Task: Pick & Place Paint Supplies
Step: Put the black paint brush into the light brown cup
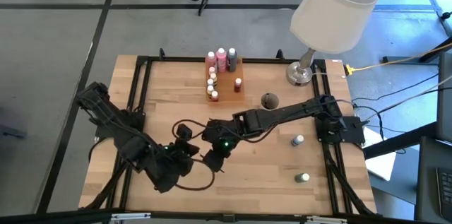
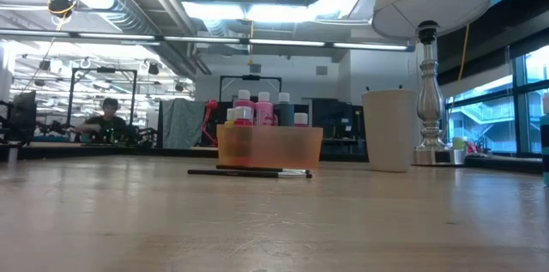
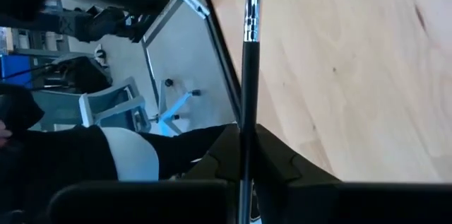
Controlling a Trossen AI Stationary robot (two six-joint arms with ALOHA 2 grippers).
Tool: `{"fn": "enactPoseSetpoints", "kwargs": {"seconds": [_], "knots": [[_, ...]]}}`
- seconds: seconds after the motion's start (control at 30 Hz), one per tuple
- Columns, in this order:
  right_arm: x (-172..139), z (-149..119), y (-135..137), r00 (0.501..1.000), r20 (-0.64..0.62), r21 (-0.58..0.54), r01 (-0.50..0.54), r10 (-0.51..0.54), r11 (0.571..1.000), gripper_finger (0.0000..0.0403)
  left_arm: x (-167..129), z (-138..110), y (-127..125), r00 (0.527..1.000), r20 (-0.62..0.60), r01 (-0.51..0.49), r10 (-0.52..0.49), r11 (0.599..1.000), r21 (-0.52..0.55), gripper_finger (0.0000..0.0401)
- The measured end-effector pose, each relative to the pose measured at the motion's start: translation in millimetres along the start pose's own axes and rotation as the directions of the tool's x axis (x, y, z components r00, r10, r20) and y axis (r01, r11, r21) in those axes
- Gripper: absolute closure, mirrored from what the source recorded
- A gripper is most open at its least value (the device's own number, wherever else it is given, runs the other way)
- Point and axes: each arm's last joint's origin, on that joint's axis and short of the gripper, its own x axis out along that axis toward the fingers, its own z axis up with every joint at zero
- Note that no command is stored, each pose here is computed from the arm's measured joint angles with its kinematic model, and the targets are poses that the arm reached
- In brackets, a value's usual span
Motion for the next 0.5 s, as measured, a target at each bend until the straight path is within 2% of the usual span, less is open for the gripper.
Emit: {"fn": "enactPoseSetpoints", "kwargs": {"seconds": [0.23,0.5], "knots": [[-9,-15,17,0.999,-0.014,-0.059,-0.032,0.031,0.998,0.0386,-14,9,11,0.999,0.042,0.013,-0.011,0.999,-0.036,0.0340],[-18,-25,21,1.000,-0.014,-0.082,0.013,-0.014,0.997,0.0386,-14,9,11,0.999,0.043,0.017,-0.015,0.999,-0.038,0.0315]]}}
